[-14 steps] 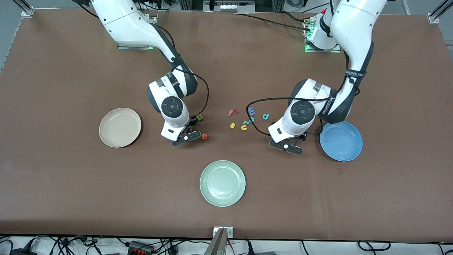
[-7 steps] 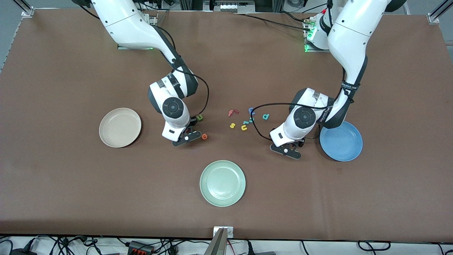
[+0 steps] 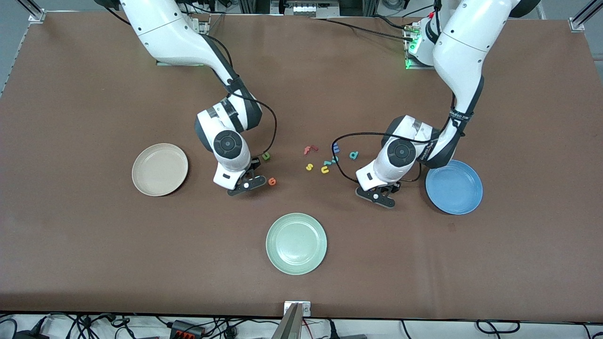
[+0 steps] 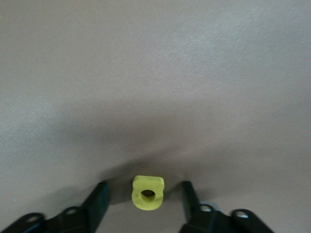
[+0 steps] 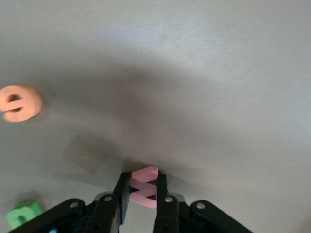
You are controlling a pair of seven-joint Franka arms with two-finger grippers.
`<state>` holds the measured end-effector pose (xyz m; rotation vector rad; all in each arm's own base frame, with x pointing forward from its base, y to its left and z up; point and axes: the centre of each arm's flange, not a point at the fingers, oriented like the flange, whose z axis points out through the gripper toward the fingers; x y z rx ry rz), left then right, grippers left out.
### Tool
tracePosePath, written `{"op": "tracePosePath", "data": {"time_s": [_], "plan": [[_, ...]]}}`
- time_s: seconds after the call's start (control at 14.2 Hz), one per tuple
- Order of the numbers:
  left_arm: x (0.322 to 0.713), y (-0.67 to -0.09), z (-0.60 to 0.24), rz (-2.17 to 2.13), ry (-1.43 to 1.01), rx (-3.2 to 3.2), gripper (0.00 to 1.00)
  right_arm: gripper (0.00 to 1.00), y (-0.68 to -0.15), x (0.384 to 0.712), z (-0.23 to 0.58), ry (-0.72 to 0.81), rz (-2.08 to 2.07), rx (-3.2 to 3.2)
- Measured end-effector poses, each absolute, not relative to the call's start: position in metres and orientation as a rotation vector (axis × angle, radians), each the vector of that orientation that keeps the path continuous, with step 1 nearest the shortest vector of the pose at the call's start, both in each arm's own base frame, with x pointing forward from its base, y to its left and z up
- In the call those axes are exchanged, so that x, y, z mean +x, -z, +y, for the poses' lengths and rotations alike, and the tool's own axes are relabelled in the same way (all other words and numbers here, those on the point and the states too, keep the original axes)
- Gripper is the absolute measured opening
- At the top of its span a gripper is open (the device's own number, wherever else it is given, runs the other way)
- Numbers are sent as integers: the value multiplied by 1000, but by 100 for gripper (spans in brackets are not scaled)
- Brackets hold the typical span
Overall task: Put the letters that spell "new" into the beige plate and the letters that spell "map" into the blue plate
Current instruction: 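Close both grippers on the pink w and yellow a letters, then place the w on the beige plate while the left gripper places the a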
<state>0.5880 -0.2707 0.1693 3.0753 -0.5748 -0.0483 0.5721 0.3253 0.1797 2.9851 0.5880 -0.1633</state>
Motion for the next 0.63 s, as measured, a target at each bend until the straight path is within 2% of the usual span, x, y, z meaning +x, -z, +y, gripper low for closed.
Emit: {"op": "tracePosePath", "data": {"time_s": [0.07,0.21,0.28,0.42,0.63], "plan": [[587,-171,-274,-581,45,3072,50,26,-184,581,313,156,555,2990],[586,-173,-277,-590,40,3069,32,26,-203,604,268,187,437,2999],[586,-174,-277,-590,38,3069,28,26,-216,617,236,211,367,3006],[587,-176,-276,-588,42,3072,28,26,-241,637,163,261,273,3019],[598,-208,-262,-568,131,3113,28,26,-251,639,79,407,175,3020]]}}
